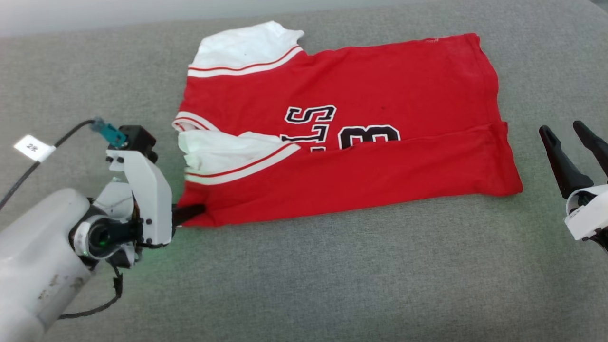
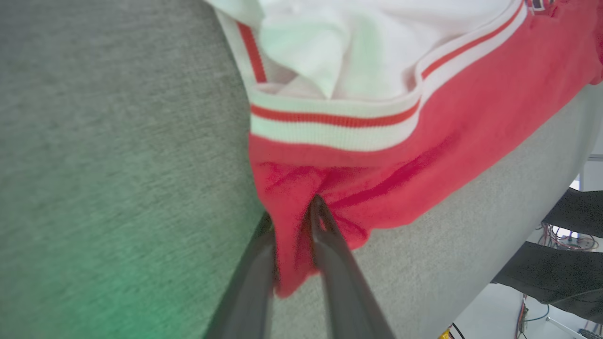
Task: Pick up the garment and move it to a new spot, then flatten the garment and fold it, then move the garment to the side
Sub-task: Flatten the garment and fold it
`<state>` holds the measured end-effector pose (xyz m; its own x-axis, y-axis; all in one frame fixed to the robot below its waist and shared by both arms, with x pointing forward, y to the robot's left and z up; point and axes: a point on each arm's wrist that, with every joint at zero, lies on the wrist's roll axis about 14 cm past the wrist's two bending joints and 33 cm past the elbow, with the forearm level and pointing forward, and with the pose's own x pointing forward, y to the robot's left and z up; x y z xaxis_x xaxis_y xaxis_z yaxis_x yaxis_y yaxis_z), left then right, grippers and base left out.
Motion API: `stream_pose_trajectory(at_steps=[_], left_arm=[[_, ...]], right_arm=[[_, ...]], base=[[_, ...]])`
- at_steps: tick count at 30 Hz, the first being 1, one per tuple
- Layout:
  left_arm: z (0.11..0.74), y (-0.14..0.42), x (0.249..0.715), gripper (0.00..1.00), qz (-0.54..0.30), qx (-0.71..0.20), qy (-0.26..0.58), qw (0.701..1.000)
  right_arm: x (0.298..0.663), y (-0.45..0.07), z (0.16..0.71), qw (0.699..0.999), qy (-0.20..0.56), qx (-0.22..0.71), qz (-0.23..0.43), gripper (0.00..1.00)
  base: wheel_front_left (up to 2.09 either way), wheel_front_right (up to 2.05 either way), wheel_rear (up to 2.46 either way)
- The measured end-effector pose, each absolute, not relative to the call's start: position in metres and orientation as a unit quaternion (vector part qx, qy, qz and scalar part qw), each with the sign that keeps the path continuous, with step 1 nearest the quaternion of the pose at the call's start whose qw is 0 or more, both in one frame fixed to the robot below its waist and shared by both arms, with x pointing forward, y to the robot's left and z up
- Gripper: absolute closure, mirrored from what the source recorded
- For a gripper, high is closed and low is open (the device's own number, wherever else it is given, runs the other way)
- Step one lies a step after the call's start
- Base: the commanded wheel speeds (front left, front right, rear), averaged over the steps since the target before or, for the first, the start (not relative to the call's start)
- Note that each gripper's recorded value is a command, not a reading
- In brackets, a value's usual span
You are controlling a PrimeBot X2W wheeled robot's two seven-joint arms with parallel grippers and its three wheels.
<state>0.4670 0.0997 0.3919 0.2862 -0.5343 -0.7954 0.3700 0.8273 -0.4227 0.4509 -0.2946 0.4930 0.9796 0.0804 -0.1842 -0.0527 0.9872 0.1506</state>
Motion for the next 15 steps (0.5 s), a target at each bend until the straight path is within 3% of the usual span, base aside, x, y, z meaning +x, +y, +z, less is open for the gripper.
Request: stream_pose_trajectory(at_steps=[4, 8, 15], left_arm=[[0.387, 0.091, 0.467, 1.0, -0.294, -0.089, 0.528, 0.792], [0.39, 0.088, 0.467, 1.0, -0.302, -0.094, 0.52, 0.793], [0.392, 0.082, 0.465, 1.0, -0.317, -0.095, 0.511, 0.793]], right_arm=[[0.446, -0.298, 0.484, 0.99, 0.119, 0.064, 0.03, 0.0], [0.441, -0.291, 0.46, 0.978, 0.197, 0.036, 0.052, 0.0], [0.437, -0.281, 0.419, 0.928, 0.363, -0.007, 0.081, 0.0]], base=[[0.0, 0.0, 0.0], [0.0, 0.0, 0.0], [0.0, 0.0, 0.0]])
